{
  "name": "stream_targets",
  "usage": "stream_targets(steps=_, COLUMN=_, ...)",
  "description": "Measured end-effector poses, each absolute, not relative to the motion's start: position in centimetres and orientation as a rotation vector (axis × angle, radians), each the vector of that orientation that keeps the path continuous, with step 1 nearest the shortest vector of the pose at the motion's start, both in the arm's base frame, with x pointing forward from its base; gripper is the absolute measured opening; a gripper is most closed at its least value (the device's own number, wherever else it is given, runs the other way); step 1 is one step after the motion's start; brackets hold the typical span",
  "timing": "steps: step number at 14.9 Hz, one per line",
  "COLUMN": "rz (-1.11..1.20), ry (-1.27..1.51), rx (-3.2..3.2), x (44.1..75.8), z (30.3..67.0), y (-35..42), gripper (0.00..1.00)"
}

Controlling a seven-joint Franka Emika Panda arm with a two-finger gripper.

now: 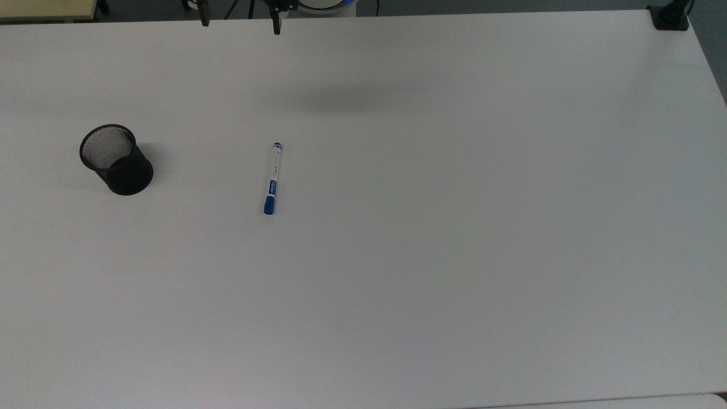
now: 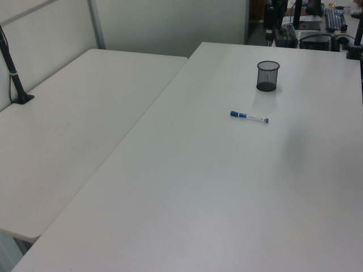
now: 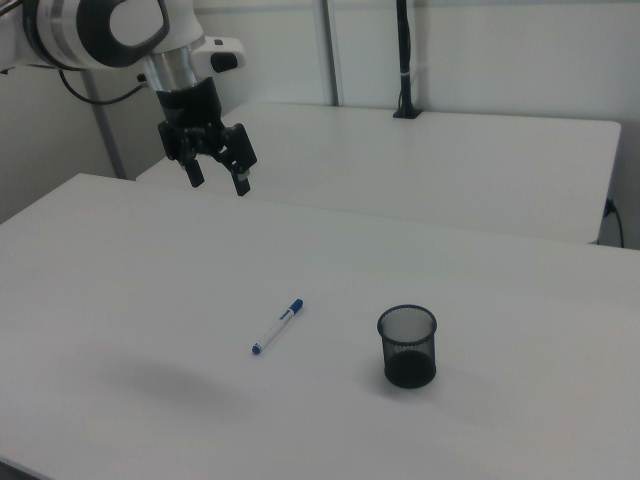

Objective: Insert the marker
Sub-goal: 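Move the gripper down over the blue-capped white marker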

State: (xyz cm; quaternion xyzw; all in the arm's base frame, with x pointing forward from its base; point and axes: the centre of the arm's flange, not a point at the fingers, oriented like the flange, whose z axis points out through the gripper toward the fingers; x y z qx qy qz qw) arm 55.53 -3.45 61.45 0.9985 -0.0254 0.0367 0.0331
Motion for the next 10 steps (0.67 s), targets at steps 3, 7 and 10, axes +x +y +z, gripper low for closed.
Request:
stream_targets(steps=3, rz=0.110, ry=-0.075, rx=3.072, x=55.5, z=61.4, y=-3.6, gripper=1.00)
stream_targets(steps=7, rz=0.029, ry=0.168, rx=3.046, x=55.8, z=59.4, y=-5.2, gripper=1.00)
stream_targets(steps=10, rz=-0.005, ry=0.226, rx=3.017, x=58.1, z=55.5, y=-7.1, gripper=1.00)
